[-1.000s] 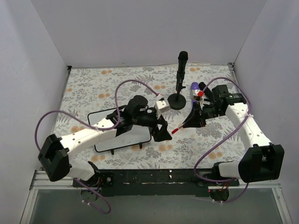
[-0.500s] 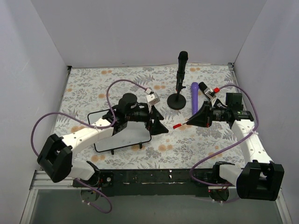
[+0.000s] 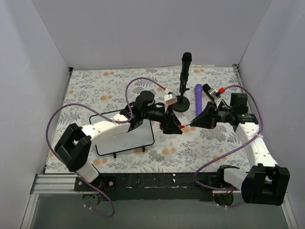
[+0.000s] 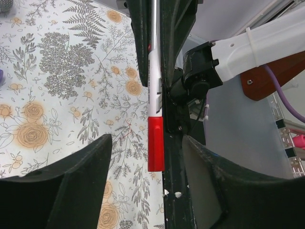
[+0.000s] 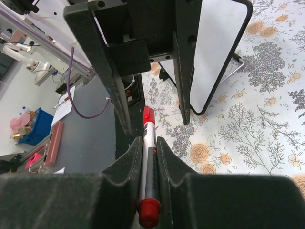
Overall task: Write a sentence on the whiteboard
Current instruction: Open the whiteboard marker at the center of the board.
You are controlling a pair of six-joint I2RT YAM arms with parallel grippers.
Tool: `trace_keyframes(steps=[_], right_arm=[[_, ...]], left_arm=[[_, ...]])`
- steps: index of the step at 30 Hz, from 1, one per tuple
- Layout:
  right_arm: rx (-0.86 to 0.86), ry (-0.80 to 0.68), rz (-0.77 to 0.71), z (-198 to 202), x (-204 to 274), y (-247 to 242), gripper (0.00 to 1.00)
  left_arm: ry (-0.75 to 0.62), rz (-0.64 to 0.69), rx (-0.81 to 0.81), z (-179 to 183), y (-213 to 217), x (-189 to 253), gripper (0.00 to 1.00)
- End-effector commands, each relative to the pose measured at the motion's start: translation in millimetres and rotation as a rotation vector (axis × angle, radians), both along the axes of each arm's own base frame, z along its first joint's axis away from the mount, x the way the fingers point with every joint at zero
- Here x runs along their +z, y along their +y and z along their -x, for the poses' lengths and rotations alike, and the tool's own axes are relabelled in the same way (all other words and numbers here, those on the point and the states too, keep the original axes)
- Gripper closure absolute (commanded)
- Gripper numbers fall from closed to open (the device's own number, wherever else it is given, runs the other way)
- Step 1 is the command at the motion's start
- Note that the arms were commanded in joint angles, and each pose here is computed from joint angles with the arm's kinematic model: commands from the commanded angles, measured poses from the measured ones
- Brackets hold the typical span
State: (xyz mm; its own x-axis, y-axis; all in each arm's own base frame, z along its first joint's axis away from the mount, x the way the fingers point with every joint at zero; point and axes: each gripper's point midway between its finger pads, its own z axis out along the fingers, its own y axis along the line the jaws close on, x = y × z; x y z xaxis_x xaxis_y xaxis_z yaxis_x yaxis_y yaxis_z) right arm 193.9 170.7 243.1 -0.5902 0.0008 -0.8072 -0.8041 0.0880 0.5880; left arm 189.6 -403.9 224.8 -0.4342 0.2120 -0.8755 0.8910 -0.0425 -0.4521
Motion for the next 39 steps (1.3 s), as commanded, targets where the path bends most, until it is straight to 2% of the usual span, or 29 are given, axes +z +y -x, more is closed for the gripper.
trace_keyframes(steps=[1,4,5,6,9,10,12,13,15,17,19,22,26,27,28,30,31,33,34,35,36,37,39], right_arm=[[0.024,-0.034,-0.026,5,7,0,0.99],[0.017,-0.034,-0.020,4,6,0,0.99],[0.017,-0.032,-0.020,4,5,0,0.99],[0.015,-0.033,-0.018,3,5,0,0.99],[0.012,-0.032,-0.013,4,3,0,0.99],[0.007,-0.033,-0.008,3,2,0,0.99],[0.004,-0.035,-0.001,4,0,0,0.99],[0.006,-0.036,0.000,4,-1,1,0.99],[0.006,-0.035,0.002,5,-2,1,0.99],[0.005,-0.038,0.003,4,-2,1,0.99],[0.007,-0.036,0.002,4,-2,1,0.99],[0.011,-0.039,0.004,4,-2,2,0.99],[0.011,-0.039,0.006,4,-2,2,0.99],[0.009,-0.037,0.008,3,-3,2,0.99],[0.010,-0.039,0.007,4,-3,2,0.99],[0.011,-0.039,0.009,4,-3,2,0.99],[0.003,-0.057,0.020,2,-5,2,0.91],[-0.013,-0.053,0.055,2,-3,0,0.63],[-0.021,-0.124,0.105,-5,-11,-2,0.45],[-0.020,-0.168,0.128,-10,-2,-3,0.40],[-0.014,-0.120,0.150,-5,-6,-5,0.37],[0.025,-0.149,0.177,-7,-13,0,0.31],[0.069,-0.140,0.180,-3,-8,5,0.28]], left_arm=[[-0.017,0.038,-0.035,1,-7,14,0.44],[-0.012,0.037,-0.049,2,-8,11,0.52],[-0.009,0.035,-0.048,1,-10,10,0.59],[-0.006,0.034,-0.051,1,-10,9,0.72],[-0.008,0.040,-0.049,0,-11,10,0.86],[-0.012,0.047,-0.052,0,-12,12,0.93],[-0.006,0.050,-0.053,2,-10,12,0.94],[-0.009,0.054,-0.053,2,-10,12,0.89],[-0.007,0.058,-0.049,3,-9,14,0.69],[-0.010,0.063,-0.049,4,-8,13,0.59],[-0.008,0.072,-0.051,6,-7,16,0.58],[0.004,0.077,-0.061,7,-8,17,0.60],[0.016,0.075,-0.079,9,-9,14,0.78],[0.022,0.075,-0.095,11,-8,14,0.96],[0.032,0.067,-0.096,11,-8,11,1.00],[0.020,0.065,-0.102,12,-8,10,1.00],[0.028,0.040,-0.098,12,-6,5,1.00],[-0.035,0.020,-0.101,9,-4,4,1.00],[-0.013,-0.039,-0.090,10,0,-7,1.00],[-0.021,-0.057,-0.091,10,2,-9,1.00],[-0.051,-0.068,-0.100,8,3,-11,1.00],[-0.030,-0.102,-0.104,11,7,-17,1.00],[-0.036,-0.113,-0.117,13,9,-20,1.00]])
